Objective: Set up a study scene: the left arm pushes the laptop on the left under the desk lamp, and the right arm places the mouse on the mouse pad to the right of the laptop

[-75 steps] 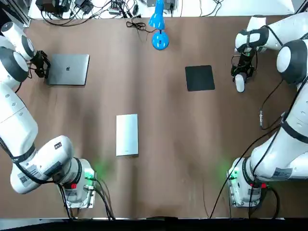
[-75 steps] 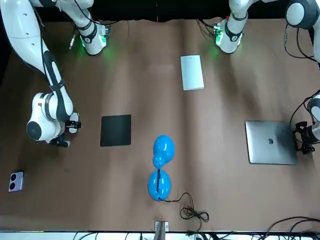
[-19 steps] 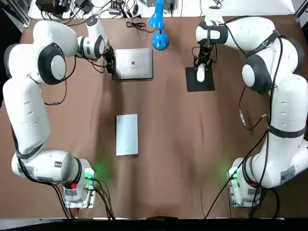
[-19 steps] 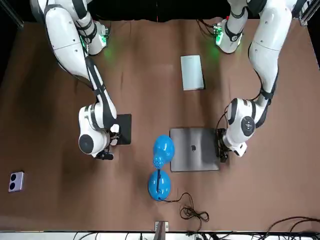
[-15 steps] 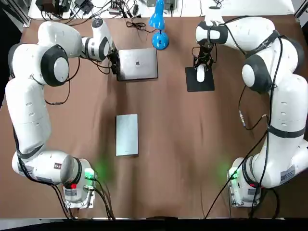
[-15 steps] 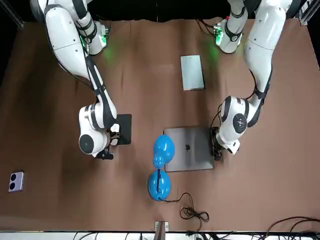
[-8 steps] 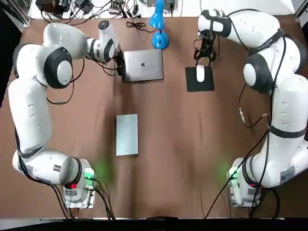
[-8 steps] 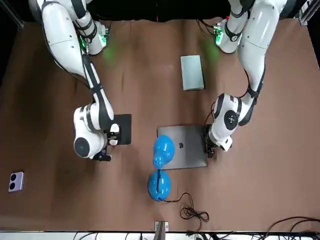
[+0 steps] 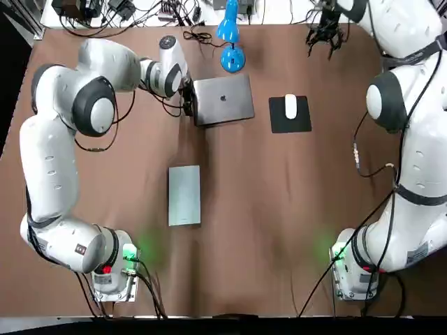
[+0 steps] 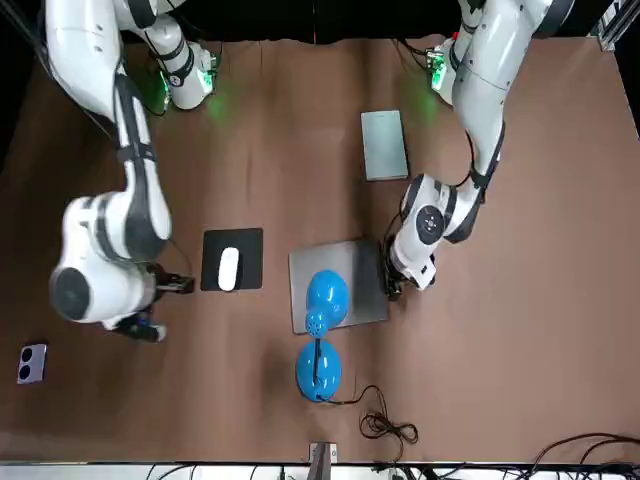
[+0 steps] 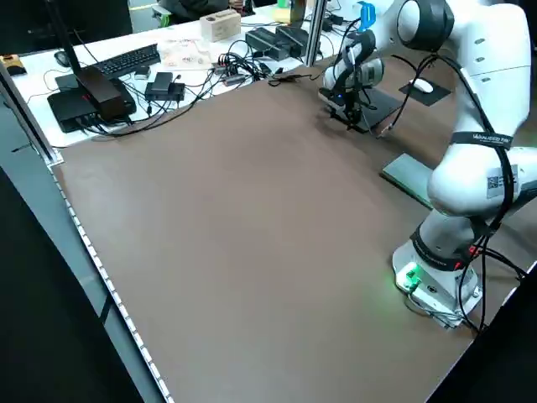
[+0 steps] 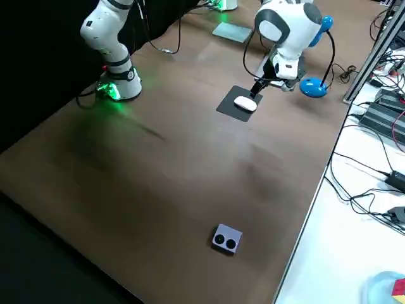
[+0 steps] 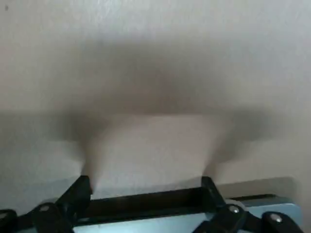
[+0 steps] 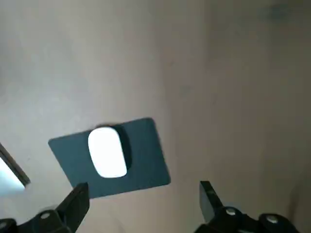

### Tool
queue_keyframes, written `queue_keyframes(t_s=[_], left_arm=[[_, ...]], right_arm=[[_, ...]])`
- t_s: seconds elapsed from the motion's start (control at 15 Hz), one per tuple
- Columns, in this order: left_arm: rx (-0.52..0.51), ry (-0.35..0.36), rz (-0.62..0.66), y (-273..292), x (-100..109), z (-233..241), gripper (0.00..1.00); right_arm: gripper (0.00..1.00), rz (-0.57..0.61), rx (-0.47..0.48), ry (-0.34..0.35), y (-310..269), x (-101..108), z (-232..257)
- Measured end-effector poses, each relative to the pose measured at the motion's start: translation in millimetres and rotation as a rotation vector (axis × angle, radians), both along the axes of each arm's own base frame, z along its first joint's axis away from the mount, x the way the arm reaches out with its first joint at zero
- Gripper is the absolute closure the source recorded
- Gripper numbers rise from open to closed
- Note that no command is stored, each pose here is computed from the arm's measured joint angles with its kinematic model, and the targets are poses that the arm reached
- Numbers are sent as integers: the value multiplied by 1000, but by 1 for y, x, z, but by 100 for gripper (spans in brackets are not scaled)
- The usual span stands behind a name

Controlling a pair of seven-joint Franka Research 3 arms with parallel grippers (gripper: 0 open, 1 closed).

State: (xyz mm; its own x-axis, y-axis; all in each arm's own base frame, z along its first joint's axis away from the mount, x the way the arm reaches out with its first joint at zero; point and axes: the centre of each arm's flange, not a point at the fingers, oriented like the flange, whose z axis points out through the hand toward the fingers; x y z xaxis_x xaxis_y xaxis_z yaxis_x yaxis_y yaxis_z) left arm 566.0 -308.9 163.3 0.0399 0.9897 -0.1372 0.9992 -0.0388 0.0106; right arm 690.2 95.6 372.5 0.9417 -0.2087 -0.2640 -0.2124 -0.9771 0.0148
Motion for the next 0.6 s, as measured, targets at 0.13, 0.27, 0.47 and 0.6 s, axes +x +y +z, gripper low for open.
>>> queue_keyframes(t_s=[0.13, 0.27, 0.47, 0.6], left_arm=[[0, 0, -17, -10, -5, 0, 0], [-2, -2, -28, -17, -8, 0, 0], [-7, -6, -28, -21, -5, 0, 0], [-11, -12, -23, -21, -1, 1, 0]], right_arm=[[0, -23, -13, -31, -17, 5, 16], [0, -38, -25, -51, -29, 8, 25], [0, 13, -13, -94, -43, 11, 48], [0, 51, 2, -131, -56, 10, 72]])
